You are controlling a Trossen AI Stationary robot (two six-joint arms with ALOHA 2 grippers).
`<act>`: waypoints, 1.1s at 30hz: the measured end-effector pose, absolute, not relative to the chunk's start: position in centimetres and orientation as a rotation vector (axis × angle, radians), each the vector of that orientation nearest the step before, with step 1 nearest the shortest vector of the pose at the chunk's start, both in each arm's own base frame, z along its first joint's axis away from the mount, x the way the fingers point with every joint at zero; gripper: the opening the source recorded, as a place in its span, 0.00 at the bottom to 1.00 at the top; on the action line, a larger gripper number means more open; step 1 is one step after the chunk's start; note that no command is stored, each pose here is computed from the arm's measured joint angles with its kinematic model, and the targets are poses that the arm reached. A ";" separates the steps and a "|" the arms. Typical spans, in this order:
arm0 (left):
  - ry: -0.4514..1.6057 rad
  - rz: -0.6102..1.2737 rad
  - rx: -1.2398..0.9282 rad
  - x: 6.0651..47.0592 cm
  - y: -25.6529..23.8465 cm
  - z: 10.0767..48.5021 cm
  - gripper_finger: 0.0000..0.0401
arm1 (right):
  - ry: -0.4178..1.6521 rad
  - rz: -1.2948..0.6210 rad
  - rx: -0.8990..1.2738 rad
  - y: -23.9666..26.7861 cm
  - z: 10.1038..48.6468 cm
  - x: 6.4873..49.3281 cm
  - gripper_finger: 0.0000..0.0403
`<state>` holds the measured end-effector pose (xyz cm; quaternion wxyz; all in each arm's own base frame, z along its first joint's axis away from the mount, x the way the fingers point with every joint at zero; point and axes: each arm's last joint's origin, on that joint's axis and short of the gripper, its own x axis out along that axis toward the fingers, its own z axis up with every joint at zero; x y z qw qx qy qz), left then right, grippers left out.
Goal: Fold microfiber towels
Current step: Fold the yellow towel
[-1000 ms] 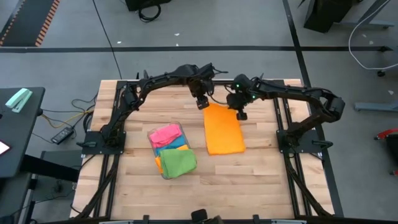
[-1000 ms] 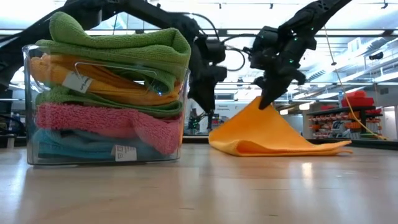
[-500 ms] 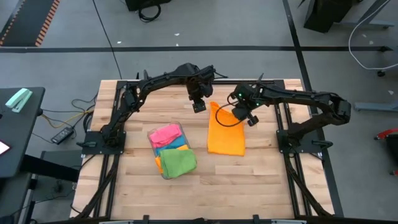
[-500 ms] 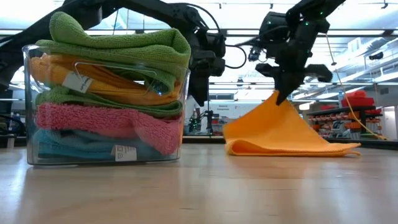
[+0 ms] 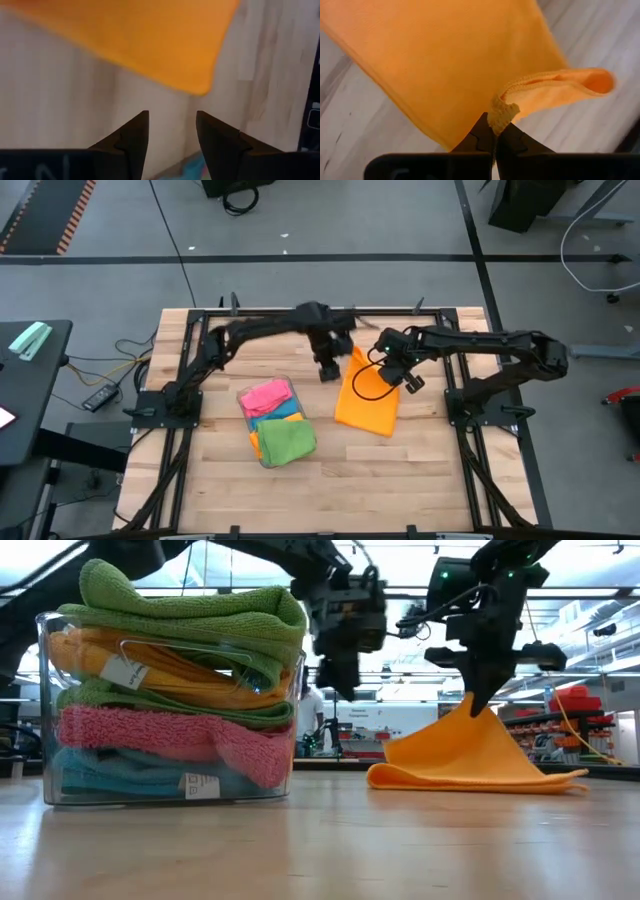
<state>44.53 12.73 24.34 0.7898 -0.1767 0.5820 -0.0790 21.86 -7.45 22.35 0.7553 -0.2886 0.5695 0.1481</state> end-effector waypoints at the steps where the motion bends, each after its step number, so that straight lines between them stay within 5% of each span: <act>1: 1.243 -0.186 -0.365 45.1 11.7 24.0 0.43 | 1.239 0.309 -0.617 -7.4 22.6 21.7 0.01; 10: 1.082 -0.151 -0.222 48.5 5.0 20.2 0.43 | 1.173 0.269 -0.630 -6.5 24.4 20.4 0.01; 22: 1.132 0.008 -0.341 47.3 4.5 14.5 0.43 | 1.284 0.379 -0.622 -4.3 20.8 19.6 0.01; 33: 1.146 0.069 -0.329 46.9 4.6 13.7 0.43 | 1.230 0.377 -0.664 -2.8 21.6 19.0 0.01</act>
